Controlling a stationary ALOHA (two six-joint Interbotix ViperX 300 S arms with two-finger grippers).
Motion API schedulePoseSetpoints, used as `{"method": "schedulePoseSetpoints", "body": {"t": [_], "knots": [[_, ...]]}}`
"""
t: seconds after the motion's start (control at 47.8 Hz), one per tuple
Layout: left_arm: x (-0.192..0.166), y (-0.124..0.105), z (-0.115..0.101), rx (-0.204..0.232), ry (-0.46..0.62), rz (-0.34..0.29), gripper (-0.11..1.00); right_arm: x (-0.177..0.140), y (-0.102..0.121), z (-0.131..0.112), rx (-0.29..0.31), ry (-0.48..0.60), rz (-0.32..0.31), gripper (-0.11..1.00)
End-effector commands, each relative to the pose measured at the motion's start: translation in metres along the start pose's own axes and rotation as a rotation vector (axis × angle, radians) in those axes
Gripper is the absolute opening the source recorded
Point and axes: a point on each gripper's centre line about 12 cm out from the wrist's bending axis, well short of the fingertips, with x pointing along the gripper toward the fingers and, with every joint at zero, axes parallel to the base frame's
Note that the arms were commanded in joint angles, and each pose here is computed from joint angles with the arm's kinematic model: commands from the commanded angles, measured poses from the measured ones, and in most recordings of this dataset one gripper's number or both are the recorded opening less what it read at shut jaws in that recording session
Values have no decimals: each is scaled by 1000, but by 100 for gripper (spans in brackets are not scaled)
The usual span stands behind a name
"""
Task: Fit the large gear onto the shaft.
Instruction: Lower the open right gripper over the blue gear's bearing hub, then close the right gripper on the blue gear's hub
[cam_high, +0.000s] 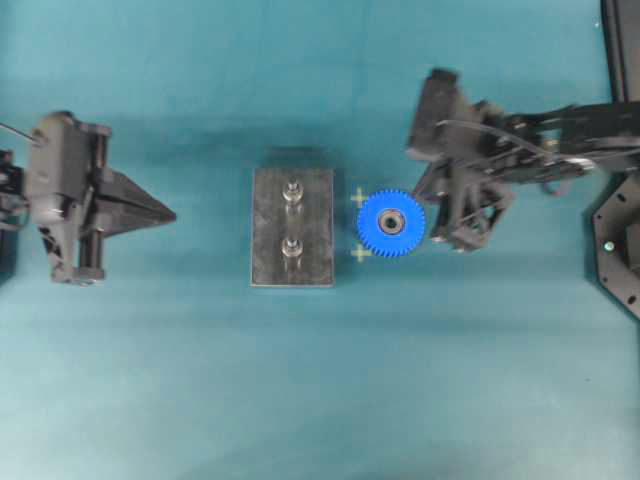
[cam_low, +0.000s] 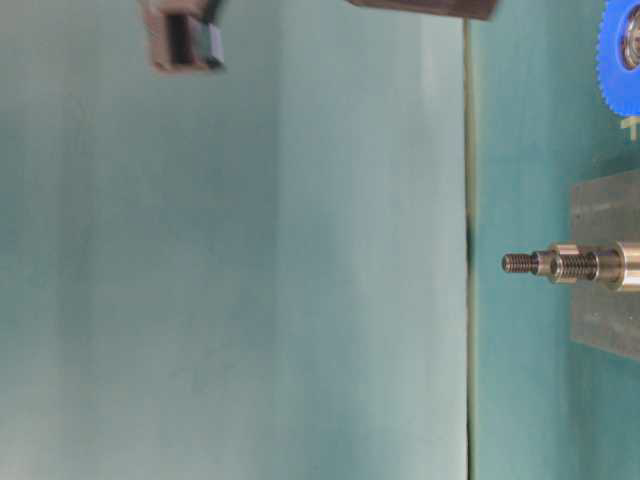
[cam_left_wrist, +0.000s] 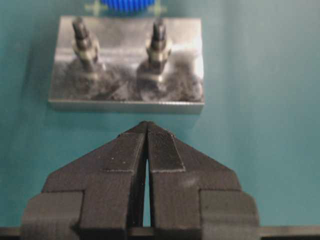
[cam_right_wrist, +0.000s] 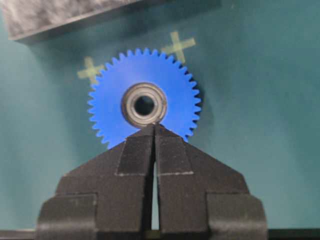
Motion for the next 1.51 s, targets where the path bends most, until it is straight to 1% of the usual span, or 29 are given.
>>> {"method": "schedulePoseSetpoints", "body": {"t": [0.0, 0.146, 0.188, 0.23, 0.314, 0.334, 0.481, 0.523, 0.543, 0.627, 0.753, 0.878, 1.191, 1.484], "knots": [[7, 1, 12, 0, -3, 3, 0, 3, 2, 11, 3, -14, 1, 1], [20, 3, 8, -3, 45, 8, 0, 17, 1, 15, 7, 25, -5, 2], [23, 3, 8, -3, 52, 8, 0, 20, 0, 14, 6, 39, -7, 5], [26, 3, 8, -4, 60, 8, 0, 25, 0, 13, 8, 57, -9, 11], [29, 3, 6, -3, 71, 8, 0, 32, 0, 14, 11, 82, -13, 31], [30, 3, 6, -3, 71, 8, 0, 33, 0, 15, 11, 89, -13, 39], [35, 3, 8, -4, 54, 8, 0, 42, -1, 14, 11, 135, -21, 82], [37, 3, 6, -3, 58, 7, 0, 44, -2, 14, 14, 142, -23, 89], [38, 3, 6, -3, 62, 7, 0, 45, -3, 14, 15, 146, -24, 90], [40, 3, 5, -3, 62, 7, 0, 48, -7, 13, 26, 166, -33, 85], [41, 4, 8, -5, 48, 9, 0, 51, -14, 12, 39, 181, -43, 85], [44, 3, 4, -3, 58, 7, 0, 56, -18, 11, 45, 194, -50, 85], [44, 4, 3, -4, 62, 8, 0, 62, -17, 19, 46, 192, -49, 85], [45, 3, 3, -4, 62, 7, 0, 70, -18, 11, 44, 241, -52, 85]]}}
